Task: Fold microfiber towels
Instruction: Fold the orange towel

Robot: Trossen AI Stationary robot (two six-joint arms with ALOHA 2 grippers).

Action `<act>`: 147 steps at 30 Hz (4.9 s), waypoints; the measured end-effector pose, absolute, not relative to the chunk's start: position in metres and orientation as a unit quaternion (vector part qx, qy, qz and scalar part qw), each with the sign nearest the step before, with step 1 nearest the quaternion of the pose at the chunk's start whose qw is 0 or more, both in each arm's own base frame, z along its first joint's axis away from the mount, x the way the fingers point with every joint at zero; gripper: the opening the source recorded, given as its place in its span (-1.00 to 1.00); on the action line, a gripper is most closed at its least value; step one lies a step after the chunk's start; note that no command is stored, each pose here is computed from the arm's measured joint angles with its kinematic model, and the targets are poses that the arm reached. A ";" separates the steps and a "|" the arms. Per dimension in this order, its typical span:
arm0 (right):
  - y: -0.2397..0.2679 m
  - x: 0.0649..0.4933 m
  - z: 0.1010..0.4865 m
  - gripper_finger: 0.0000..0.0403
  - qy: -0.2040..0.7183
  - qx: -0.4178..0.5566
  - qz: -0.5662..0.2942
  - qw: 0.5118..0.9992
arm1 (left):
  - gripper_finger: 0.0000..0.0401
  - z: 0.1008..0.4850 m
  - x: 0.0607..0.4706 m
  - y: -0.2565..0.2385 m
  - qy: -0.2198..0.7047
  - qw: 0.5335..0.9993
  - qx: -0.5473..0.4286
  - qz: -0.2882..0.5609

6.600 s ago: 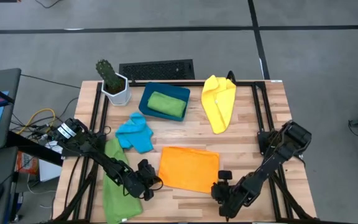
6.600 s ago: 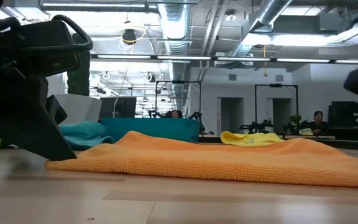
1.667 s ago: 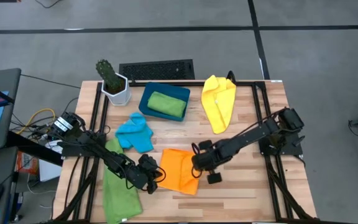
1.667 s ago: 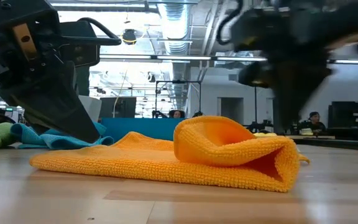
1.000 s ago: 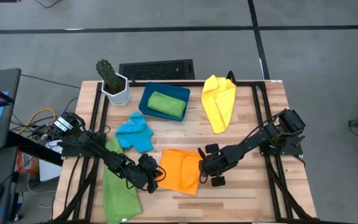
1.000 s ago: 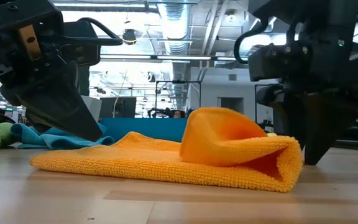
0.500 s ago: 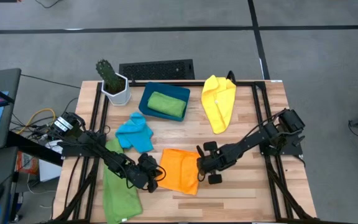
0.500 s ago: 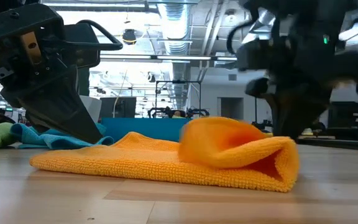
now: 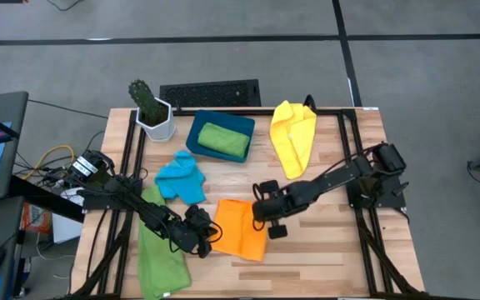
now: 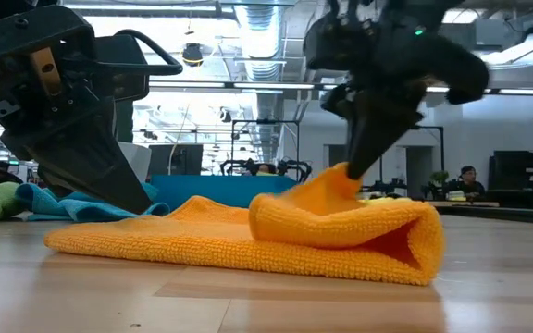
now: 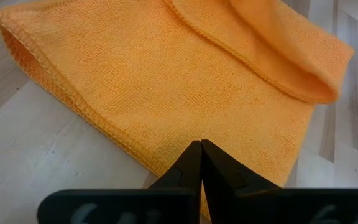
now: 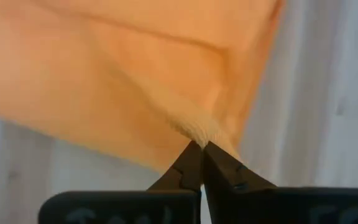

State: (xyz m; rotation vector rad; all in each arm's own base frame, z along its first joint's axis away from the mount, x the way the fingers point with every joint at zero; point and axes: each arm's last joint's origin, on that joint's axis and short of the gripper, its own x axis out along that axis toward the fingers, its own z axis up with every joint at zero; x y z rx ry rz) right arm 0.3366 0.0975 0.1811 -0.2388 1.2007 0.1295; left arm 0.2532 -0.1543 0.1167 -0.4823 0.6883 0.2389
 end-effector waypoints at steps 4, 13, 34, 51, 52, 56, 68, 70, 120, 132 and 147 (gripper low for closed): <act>0.088 0.342 0.182 -0.76 0.555 -0.095 0.064 0.824 | -1.00 0.117 0.253 -0.154 0.333 0.906 -0.235 0.116; 0.079 0.356 0.188 -0.37 0.504 -0.070 0.102 0.855 | -1.00 0.117 0.253 -0.154 0.333 0.906 -0.236 0.117; 0.065 0.370 0.184 -0.09 0.439 -0.195 0.217 0.850 | -1.00 0.115 0.252 -0.153 0.331 0.903 -0.239 0.137; 0.057 0.378 0.153 -0.11 0.468 -0.191 0.226 0.833 | -1.00 0.114 0.251 -0.152 0.331 0.891 -0.270 0.154; 0.056 0.378 0.153 -0.11 0.468 -0.190 0.224 0.833 | -1.00 0.114 0.251 -0.152 0.331 0.890 -0.272 0.155; 0.052 0.379 0.153 -0.11 0.466 -0.192 0.227 0.833 | -1.00 0.114 0.251 -0.152 0.330 0.890 -0.274 0.156; 0.053 0.382 0.155 -0.16 0.443 -0.209 0.242 0.838 | -1.00 0.114 0.251 -0.152 0.330 0.890 -0.274 0.156; 0.053 0.381 0.155 -0.20 0.443 -0.208 0.242 0.838 | -1.00 0.114 0.251 -0.152 0.330 0.890 -0.274 0.156; 0.050 0.381 0.146 -0.93 0.496 -0.187 0.268 0.804 | -1.00 0.112 0.249 -0.150 0.349 0.882 -0.275 0.156; 0.052 0.373 0.149 -0.96 0.533 -0.144 0.251 0.795 | -1.00 0.112 0.249 -0.150 0.350 0.884 -0.269 0.155; 0.058 0.369 0.156 -0.93 0.538 -0.129 0.247 0.795 | -1.00 0.158 0.266 -0.149 0.199 0.921 -0.280 0.185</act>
